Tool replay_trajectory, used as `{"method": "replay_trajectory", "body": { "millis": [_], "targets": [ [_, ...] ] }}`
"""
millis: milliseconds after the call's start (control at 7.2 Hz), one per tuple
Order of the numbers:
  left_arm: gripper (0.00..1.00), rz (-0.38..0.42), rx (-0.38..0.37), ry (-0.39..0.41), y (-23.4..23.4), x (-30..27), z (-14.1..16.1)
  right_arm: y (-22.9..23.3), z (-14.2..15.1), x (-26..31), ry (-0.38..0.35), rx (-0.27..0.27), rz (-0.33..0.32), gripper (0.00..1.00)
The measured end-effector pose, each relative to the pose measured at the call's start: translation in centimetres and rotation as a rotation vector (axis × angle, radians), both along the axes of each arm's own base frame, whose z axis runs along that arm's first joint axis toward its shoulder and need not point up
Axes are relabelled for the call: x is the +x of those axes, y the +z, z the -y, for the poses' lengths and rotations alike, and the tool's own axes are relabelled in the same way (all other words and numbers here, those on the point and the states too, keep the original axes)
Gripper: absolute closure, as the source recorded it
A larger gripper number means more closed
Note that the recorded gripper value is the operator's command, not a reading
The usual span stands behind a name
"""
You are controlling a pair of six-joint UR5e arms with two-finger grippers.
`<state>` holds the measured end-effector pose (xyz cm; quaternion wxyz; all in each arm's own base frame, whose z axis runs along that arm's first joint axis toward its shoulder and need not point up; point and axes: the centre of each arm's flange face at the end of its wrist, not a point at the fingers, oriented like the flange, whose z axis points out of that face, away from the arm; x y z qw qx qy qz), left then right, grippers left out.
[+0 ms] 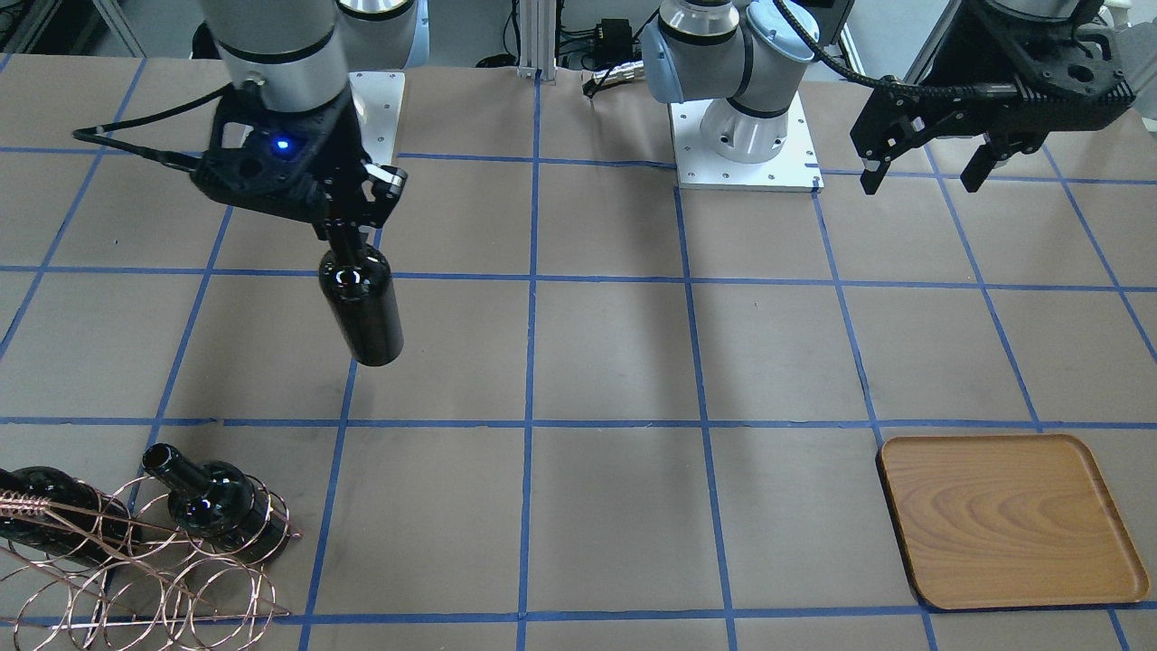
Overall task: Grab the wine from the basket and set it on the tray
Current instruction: 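Carry the bottle with the right gripper toward the middle of the table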
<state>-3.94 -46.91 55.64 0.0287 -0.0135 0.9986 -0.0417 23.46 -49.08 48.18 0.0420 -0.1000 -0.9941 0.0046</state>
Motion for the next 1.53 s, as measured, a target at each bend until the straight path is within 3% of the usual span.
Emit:
{"method": "replay_trajectory", "body": {
  "millis": [556, 1250, 1528],
  "targets": [
    [0.00, -0.008, 0.019, 0.002, -0.2, 0.4, -0.2, -3.7, -0.6, 12.2, -0.077, -0.053, 0.028, 1.00],
    [0.00, -0.013, 0.049, -0.019, -1.2, 4.5, 0.6, -5.2, -2.5, 22.6, -0.144, -0.044, 0.099, 1.00],
    [0.00, -0.013, 0.050, -0.022, -1.3, 4.7, 0.7, -7.1, -4.1, 27.8, -0.147, -0.037, 0.098, 1.00]
  ]
}}
